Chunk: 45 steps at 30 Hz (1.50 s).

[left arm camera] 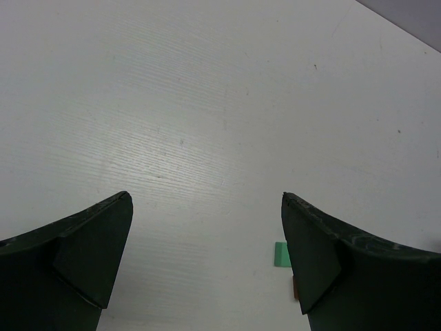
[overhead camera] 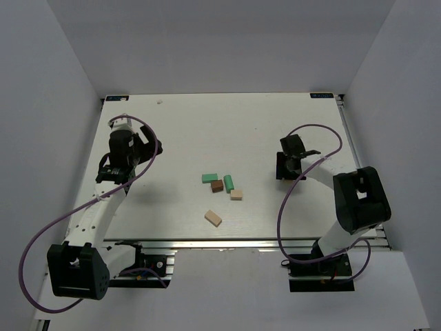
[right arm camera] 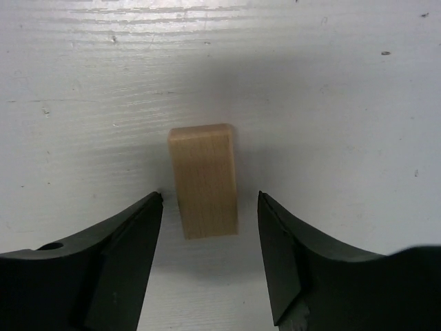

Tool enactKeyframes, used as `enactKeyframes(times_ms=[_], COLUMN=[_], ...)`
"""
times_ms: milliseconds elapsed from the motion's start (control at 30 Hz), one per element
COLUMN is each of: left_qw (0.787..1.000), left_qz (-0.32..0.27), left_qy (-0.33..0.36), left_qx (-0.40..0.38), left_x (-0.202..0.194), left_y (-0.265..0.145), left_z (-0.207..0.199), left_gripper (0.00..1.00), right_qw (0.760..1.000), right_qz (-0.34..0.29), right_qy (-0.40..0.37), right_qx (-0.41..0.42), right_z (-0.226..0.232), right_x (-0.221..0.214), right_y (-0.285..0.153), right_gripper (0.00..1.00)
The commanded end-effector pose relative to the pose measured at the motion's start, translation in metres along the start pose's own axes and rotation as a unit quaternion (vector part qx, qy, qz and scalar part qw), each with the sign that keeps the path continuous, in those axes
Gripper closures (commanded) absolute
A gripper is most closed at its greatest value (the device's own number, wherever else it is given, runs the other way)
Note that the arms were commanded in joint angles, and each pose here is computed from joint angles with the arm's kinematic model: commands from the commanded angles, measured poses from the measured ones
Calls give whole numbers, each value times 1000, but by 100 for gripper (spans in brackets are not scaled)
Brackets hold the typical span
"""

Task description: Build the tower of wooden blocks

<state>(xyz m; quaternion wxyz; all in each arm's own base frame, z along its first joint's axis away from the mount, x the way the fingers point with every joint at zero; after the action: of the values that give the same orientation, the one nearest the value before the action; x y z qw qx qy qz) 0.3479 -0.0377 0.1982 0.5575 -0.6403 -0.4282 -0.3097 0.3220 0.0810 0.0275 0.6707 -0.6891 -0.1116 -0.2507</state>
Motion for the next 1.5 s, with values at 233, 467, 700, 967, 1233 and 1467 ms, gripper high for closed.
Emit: enactKeyframes(times_ms=[233,467,700,967,1233,1467], left_qw=[1000,1000,1000,1000,1000,1000], left_qz=[-1,1,-3,-2,-1,-1], left_qy=[2,2,1,0,0,0], left_qx=[-3,1,-4,5,9,14], left_x=[0,-2,-1,-2,-3,-3], left_y=[-1,-1,-3,-2,-1,-1], left_z=[0,1,0,3,4,6], left_gripper=[2,2,2,2,2,2], right_qw=[993,910,869,854,870,878], right_qz=[-78,-101,-42,11,31,32], right_qy=[-22,-243,-372,-425,-414,-398], right_qx=[90,320,325,299,268,263], right_z=[20,153,223,255,251,247], right_x=[36,-32,-119,-177,-189,-186], right_y=[-75,-165,-163,-128,-106,-112], right_gripper=[11,11,11,11,33,91])
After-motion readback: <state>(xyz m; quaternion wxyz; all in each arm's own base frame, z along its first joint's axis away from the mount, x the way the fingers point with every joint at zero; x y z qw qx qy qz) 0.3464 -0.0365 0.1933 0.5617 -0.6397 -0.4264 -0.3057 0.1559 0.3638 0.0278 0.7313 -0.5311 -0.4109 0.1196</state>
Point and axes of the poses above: each gripper's point midway between its finger pads, its own y axis out along the fingers, its own z axis along the line the jaws close on, x = y × z, the point moved 1 cm from there along -y, back along the fingers, and after that the axes turned 12 degrees about y, right-handed, at the moved point
